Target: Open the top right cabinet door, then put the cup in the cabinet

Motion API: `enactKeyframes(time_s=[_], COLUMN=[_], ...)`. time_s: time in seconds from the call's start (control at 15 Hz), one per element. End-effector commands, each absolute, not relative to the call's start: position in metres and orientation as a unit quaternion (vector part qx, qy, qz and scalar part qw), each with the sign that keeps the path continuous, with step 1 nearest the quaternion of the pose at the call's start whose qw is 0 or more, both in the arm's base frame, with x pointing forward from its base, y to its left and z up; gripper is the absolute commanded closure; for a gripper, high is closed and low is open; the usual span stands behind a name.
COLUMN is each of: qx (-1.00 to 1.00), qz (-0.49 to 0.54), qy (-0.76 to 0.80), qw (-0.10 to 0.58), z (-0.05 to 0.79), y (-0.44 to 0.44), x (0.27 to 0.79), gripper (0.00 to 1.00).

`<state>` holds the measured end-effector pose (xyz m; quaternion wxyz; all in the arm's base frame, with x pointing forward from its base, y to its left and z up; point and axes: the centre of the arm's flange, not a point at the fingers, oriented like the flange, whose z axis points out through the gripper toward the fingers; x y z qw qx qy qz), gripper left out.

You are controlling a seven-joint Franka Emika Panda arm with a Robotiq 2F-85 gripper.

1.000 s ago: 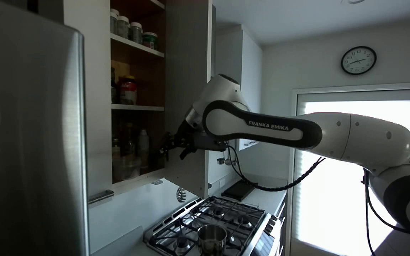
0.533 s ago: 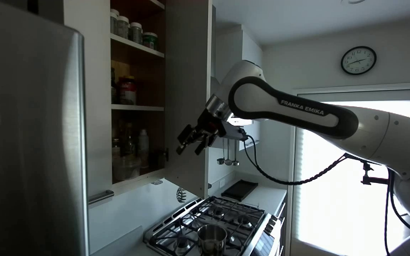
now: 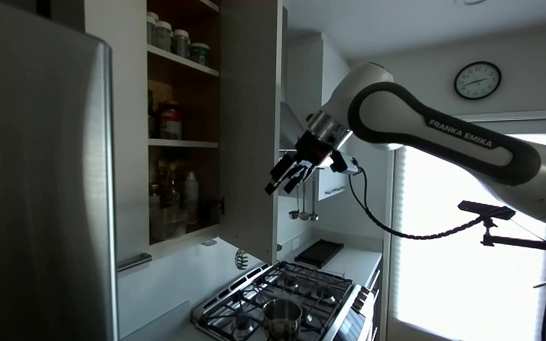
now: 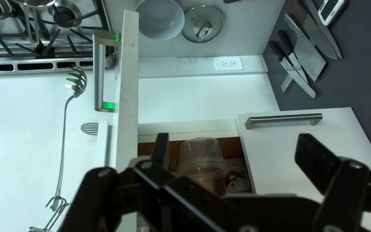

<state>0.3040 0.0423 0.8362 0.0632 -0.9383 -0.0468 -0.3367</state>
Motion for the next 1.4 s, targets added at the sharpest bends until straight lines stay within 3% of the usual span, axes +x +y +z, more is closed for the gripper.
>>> enactKeyframes(time_s=[0.0,0.8,1.33], qx=[-0.939,-0.932,-0.932], qz=[-0.324,-0.341,-0.347], qy=[-0.071,-0.072,-0.066], qw=[0.092,0.096,0.085], z=[0.829,0.83,0.84], y=[0.03,0.016,0.02], x=[0.272,0.219,0.222], gripper=[0.0,0.0,0.0])
